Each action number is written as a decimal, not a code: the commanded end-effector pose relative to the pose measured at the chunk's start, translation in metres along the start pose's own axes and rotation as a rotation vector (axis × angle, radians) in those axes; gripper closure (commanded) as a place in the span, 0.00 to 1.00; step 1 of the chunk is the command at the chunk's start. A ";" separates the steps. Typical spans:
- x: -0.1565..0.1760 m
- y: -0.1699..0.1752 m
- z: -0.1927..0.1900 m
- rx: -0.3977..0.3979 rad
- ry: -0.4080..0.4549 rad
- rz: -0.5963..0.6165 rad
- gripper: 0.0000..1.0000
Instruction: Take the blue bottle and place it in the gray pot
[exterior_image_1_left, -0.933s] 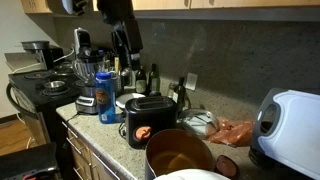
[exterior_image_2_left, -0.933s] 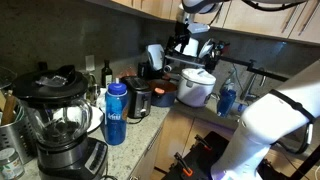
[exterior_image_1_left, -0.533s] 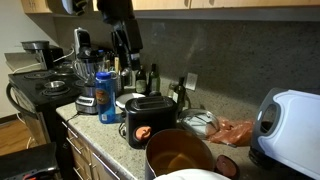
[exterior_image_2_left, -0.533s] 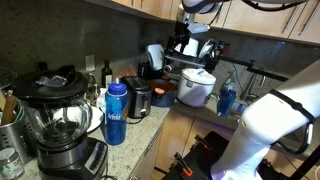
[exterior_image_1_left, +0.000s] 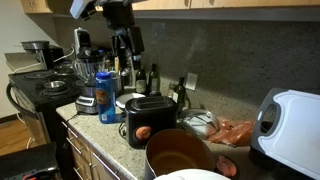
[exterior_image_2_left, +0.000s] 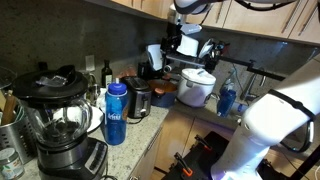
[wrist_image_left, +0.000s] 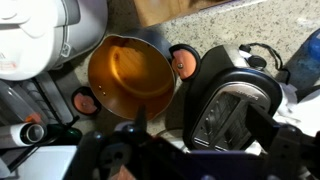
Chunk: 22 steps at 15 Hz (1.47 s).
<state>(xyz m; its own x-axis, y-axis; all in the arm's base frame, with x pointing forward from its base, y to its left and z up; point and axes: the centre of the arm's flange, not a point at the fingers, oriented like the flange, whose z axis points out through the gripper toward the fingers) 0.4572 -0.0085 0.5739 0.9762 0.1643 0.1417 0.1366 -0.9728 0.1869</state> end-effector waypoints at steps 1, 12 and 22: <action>0.032 -0.035 -0.003 0.014 -0.021 -0.135 0.00; 0.050 -0.154 -0.004 0.164 0.024 -0.542 0.00; 0.030 -0.238 0.015 0.337 0.020 -0.835 0.00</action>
<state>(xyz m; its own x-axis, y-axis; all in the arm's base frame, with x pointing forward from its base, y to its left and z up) 0.4627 0.2093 0.5314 0.5896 0.8024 0.0922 0.8068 -0.5905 -0.0203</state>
